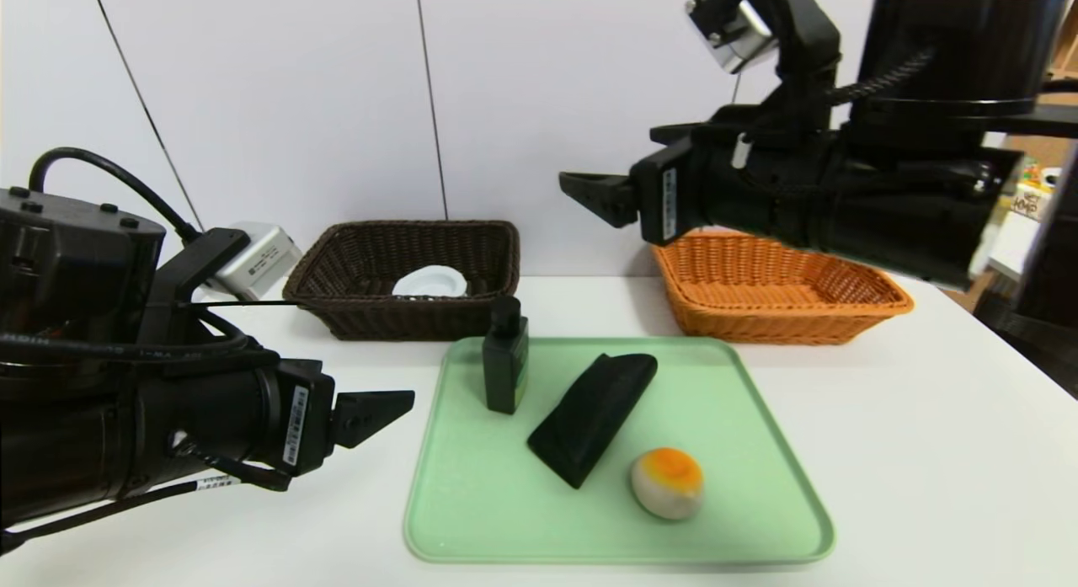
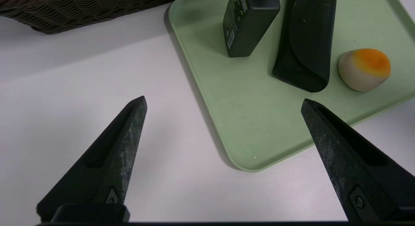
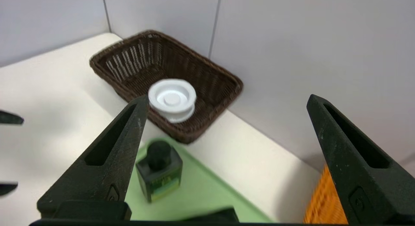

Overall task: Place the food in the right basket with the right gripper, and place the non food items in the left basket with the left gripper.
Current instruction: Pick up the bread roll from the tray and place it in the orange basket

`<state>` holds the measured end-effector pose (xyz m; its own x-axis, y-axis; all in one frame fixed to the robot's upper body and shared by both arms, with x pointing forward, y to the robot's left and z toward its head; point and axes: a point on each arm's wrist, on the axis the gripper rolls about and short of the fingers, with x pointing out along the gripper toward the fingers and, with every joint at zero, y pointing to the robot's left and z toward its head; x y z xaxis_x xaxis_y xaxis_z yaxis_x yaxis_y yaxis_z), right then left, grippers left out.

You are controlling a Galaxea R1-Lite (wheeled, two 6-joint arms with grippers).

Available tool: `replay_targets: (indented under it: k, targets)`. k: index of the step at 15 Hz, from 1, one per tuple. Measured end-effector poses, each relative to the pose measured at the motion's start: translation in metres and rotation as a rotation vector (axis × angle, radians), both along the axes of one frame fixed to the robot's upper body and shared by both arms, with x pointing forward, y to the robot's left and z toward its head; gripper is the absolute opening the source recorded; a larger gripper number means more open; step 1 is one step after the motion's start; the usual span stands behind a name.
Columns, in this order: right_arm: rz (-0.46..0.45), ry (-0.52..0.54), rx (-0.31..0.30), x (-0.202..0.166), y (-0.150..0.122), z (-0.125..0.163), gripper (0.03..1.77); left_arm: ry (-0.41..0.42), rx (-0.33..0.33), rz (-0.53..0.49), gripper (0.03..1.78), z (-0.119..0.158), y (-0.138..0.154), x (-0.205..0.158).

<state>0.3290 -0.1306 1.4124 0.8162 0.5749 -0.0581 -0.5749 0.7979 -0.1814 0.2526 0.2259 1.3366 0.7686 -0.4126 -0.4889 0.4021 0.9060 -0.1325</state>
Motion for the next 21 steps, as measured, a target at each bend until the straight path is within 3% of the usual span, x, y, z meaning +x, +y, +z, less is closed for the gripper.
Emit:
replay_targets:
  k: [5, 9, 12, 15, 21]
  targets:
    - [-0.115, 0.196, 0.007, -0.042, -0.038, -0.019, 1.69, 0.000, 0.001, -0.004, 1.69, -0.001, 0.002, -0.003]
    - [-0.128, 0.358, -0.057, -0.066, -0.054, -0.037, 1.69, 0.002, 0.003, -0.004, 1.69, -0.002, 0.002, -0.004]
    - [-0.140, 0.492, -0.140, -0.075, -0.062, -0.051, 1.69, 0.003, 0.002, -0.004, 1.69, -0.002, 0.003, -0.004]
    - [-0.166, 0.604, -0.208, -0.075, -0.061, -0.062, 1.69, 0.004, 0.002, -0.003, 1.69, -0.003, 0.003, -0.006]
    - [-0.194, 0.782, -0.256, -0.068, -0.034, -0.081, 1.69, 0.001, -0.005, 0.000, 1.69, -0.002, 0.004, -0.007]
